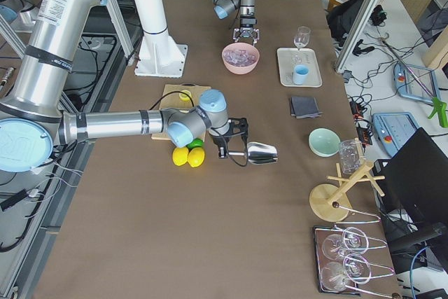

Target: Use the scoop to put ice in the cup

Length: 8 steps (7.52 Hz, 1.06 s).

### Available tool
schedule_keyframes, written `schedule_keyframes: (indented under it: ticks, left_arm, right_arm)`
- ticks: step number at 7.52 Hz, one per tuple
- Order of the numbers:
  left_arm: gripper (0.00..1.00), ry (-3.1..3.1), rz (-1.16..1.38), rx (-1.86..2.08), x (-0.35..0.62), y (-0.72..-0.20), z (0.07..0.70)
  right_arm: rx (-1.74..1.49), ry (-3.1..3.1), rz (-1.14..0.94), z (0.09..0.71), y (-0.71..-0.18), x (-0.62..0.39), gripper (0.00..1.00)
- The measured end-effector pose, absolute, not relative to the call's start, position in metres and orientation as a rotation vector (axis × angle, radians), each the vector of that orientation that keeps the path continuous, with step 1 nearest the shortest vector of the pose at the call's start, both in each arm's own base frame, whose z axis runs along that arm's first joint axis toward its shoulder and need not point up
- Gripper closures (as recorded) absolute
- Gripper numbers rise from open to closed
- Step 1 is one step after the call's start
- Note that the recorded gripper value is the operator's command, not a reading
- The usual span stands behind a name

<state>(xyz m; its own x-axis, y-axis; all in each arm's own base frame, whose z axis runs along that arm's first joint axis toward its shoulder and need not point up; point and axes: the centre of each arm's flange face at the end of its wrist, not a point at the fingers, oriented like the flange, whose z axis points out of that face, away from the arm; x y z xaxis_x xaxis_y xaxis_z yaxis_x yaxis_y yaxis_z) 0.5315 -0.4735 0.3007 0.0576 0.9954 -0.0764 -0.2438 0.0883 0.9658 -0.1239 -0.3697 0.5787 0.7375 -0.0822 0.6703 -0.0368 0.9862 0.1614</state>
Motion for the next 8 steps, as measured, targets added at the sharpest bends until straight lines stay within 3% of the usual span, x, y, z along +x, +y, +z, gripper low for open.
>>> schedule_keyframes:
  ticks: [2,6,8]
  left_arm:
    - [0.02,1.042,1.228,0.996,0.534,-0.47,0.293]
    - [0.02,1.07,1.258,1.008,0.544,-0.446,0.285]
    - [0.02,1.072,1.263,1.006,0.546,-0.443,0.285]
  right_arm:
    - [0.177,-0.727,-0.04,0.496,-0.4,-0.097,1.0]
    - [0.336,-0.738,-0.271,0.426,-0.416,-0.099,1.0]
    - [0.401,-0.71,-0.524,0.384,-0.434,-0.148,1.0]
